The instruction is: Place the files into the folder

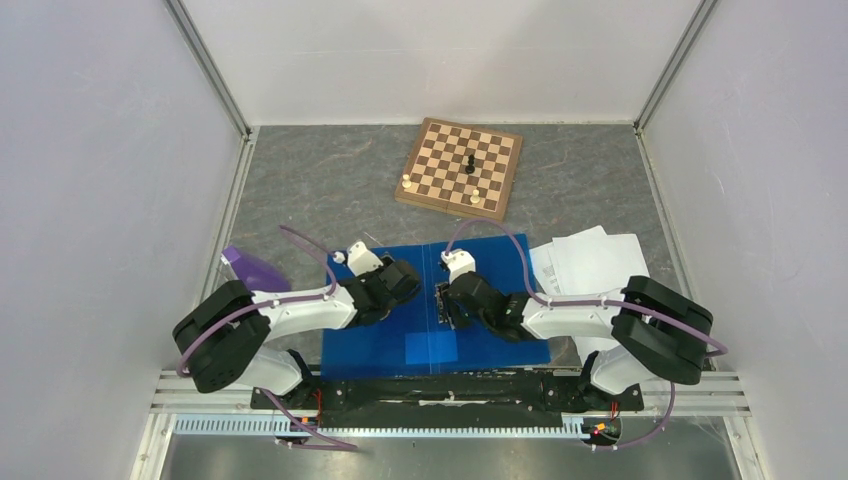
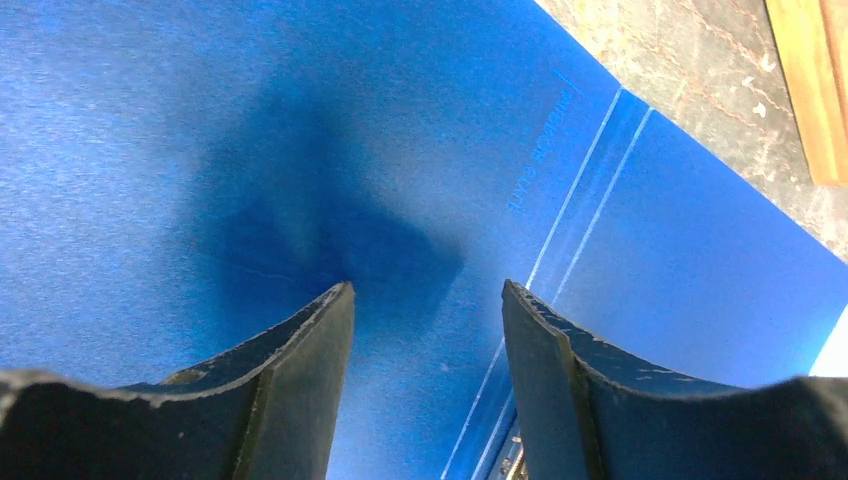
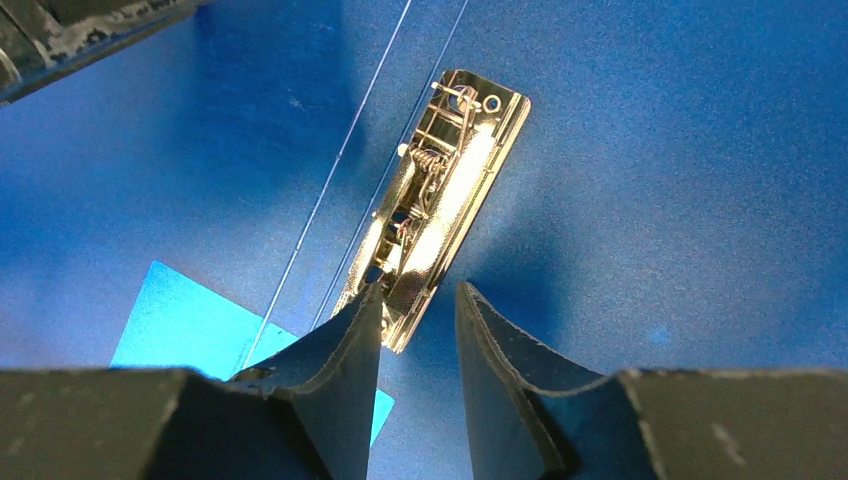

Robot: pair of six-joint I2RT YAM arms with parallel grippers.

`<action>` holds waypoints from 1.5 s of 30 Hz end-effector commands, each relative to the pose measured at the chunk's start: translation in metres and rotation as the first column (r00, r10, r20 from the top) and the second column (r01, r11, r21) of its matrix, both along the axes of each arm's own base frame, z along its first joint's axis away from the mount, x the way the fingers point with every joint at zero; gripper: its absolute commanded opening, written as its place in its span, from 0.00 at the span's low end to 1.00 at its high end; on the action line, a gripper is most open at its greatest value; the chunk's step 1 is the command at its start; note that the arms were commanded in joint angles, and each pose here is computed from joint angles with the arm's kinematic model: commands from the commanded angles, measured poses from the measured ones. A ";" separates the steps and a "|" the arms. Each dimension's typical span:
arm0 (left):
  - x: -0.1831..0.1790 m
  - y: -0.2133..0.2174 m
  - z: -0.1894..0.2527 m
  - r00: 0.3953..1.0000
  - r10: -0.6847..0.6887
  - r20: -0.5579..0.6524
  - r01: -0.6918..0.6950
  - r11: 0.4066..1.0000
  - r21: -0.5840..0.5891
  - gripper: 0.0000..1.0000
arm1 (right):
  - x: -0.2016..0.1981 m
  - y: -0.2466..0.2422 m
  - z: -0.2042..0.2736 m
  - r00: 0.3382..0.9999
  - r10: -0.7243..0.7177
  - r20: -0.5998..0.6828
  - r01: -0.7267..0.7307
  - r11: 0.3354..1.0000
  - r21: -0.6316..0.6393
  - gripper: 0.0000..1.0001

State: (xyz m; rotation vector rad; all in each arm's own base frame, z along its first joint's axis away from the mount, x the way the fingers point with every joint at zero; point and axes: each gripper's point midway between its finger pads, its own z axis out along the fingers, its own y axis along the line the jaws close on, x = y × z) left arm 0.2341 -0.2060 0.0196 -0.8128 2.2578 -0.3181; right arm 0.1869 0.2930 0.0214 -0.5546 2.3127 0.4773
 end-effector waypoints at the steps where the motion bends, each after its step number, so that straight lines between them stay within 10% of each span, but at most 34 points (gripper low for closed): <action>1: -0.053 0.008 -0.043 0.955 -0.148 -0.259 0.173 0.982 0.076 0.72 | 0.004 -0.002 0.000 1.000 -0.026 -0.003 0.026 1.000 -0.010 0.36; 13: 0.002 0.033 0.010 0.964 -0.152 -0.217 0.216 0.924 0.314 0.89 | 0.028 -0.031 -0.013 0.992 0.054 0.112 -0.051 0.998 -0.033 0.39; 26: -0.043 0.054 -0.022 0.945 -0.073 -0.320 0.146 0.967 0.209 0.78 | 0.060 -0.004 0.007 0.964 0.200 0.177 -0.197 0.980 -0.031 0.38; 35: -0.075 0.039 -0.030 0.939 -0.066 -0.338 0.118 0.984 0.135 0.75 | 0.061 0.007 0.040 0.992 0.059 0.111 -0.069 0.994 0.089 0.58; 45: -0.058 0.035 0.006 0.969 -0.049 -0.244 0.083 0.988 0.131 0.75 | 0.060 -0.002 0.015 0.988 -0.063 0.140 0.080 0.990 -0.120 0.58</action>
